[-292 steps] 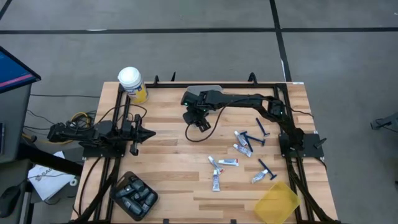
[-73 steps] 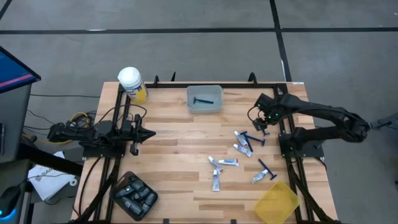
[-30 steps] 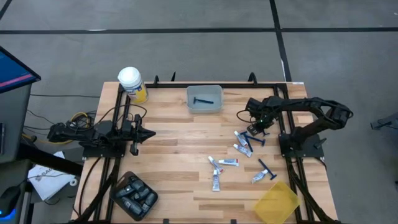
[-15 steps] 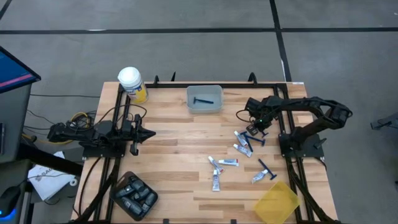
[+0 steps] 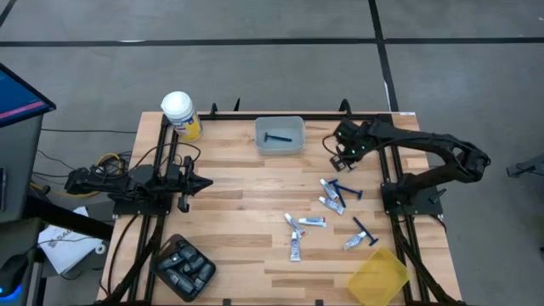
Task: Pick & Place Travel size toiletries
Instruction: Put the blue razor into the gray bin
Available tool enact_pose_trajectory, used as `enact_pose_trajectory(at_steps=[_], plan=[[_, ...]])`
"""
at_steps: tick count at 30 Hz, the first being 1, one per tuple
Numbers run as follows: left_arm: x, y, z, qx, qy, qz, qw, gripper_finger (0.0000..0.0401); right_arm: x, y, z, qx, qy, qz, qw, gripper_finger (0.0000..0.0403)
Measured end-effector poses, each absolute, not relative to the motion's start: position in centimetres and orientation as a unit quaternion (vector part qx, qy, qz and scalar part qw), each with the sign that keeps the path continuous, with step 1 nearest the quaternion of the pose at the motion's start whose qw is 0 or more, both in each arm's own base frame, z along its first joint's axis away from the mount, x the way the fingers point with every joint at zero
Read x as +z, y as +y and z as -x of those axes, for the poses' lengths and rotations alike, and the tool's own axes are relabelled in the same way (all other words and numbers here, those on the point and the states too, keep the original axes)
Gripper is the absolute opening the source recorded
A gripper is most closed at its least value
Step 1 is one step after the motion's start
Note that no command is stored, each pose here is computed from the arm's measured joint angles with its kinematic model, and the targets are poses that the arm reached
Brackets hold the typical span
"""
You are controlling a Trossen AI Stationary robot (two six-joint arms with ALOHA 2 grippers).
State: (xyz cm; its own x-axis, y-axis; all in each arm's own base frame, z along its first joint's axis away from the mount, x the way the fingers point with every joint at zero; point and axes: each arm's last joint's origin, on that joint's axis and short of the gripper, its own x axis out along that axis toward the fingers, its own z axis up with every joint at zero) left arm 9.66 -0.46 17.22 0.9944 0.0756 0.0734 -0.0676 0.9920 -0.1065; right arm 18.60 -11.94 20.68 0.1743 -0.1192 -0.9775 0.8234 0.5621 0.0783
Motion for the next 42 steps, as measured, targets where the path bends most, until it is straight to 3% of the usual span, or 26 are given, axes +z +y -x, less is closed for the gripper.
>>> enact_pose_trajectory(at_steps=[10,18,29,42], plan=[[17.2,-0.5,-9.7,0.036,-0.039,0.052,0.997,0.0008,27.3,-15.8,-24.8,-0.309,0.481,-0.265,0.776,0.0013],[17.2,-0.5,-9.7,0.036,-0.039,0.052,0.997,0.0008,29.0,-19.1,-31.7,-0.267,0.481,-0.203,0.81,0.0014],[17.2,-0.5,-9.7,0.036,-0.038,0.052,0.997,0.0008,25.6,-21.1,-39.5,-0.212,0.534,-0.153,0.804,0.0016],[17.2,-0.5,-9.7,0.036,-0.038,0.052,0.997,0.0008,19.7,-20.8,-42.0,-0.176,0.594,-0.135,0.773,0.0018]])
